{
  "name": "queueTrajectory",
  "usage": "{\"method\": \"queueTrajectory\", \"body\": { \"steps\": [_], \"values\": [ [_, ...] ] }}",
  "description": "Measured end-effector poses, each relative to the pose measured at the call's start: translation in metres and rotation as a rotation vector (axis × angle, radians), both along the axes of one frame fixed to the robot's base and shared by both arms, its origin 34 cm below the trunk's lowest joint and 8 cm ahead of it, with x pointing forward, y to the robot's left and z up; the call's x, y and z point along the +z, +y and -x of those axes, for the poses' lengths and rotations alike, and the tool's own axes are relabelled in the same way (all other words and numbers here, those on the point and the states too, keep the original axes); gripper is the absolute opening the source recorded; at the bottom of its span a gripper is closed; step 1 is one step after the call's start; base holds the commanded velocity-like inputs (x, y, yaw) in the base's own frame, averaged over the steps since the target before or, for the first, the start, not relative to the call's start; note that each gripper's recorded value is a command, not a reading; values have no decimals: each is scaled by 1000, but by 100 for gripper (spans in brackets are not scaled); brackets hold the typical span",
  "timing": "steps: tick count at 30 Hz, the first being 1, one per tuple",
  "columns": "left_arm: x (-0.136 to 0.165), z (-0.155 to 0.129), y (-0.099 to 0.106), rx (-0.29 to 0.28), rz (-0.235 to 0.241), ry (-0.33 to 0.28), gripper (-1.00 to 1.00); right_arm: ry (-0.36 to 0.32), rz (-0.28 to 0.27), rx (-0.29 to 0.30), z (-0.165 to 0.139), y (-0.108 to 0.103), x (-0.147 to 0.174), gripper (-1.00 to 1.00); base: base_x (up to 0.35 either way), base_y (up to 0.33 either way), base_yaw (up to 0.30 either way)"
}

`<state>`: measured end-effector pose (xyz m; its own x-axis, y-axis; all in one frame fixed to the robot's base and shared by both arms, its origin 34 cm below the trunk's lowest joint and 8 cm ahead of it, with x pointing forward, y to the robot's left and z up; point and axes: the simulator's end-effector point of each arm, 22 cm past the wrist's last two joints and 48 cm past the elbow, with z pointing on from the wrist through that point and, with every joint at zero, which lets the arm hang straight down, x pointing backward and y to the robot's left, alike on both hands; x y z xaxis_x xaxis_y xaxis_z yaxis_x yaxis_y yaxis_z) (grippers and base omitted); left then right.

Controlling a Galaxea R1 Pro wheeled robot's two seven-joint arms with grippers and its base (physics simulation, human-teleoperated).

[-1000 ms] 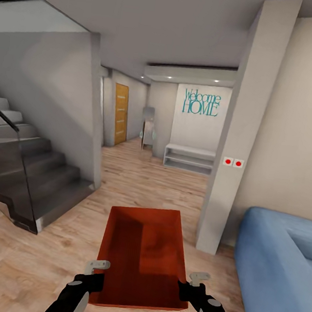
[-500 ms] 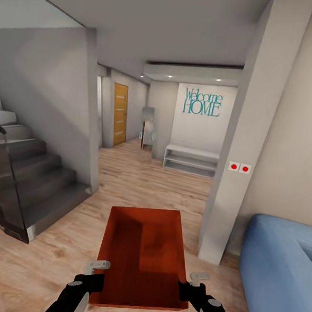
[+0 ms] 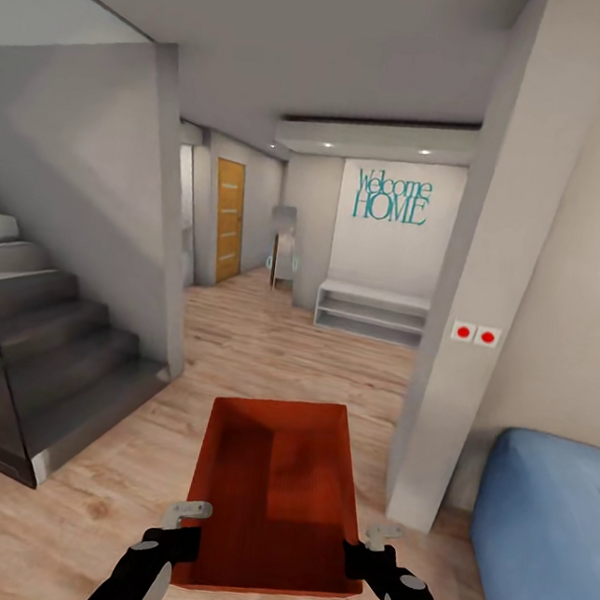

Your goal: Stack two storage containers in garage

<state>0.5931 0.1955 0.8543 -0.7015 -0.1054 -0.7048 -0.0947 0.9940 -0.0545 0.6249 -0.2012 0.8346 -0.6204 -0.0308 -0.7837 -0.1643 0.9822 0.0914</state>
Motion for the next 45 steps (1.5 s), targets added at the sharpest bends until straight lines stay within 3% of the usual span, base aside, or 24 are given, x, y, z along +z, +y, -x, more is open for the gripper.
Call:
{"method": "queueTrajectory", "body": {
  "steps": [45],
  "values": [
    [0,0,0,0,0,0,-100,0,0,0,0,0,0,-100,325,0,0]
  ]
}}
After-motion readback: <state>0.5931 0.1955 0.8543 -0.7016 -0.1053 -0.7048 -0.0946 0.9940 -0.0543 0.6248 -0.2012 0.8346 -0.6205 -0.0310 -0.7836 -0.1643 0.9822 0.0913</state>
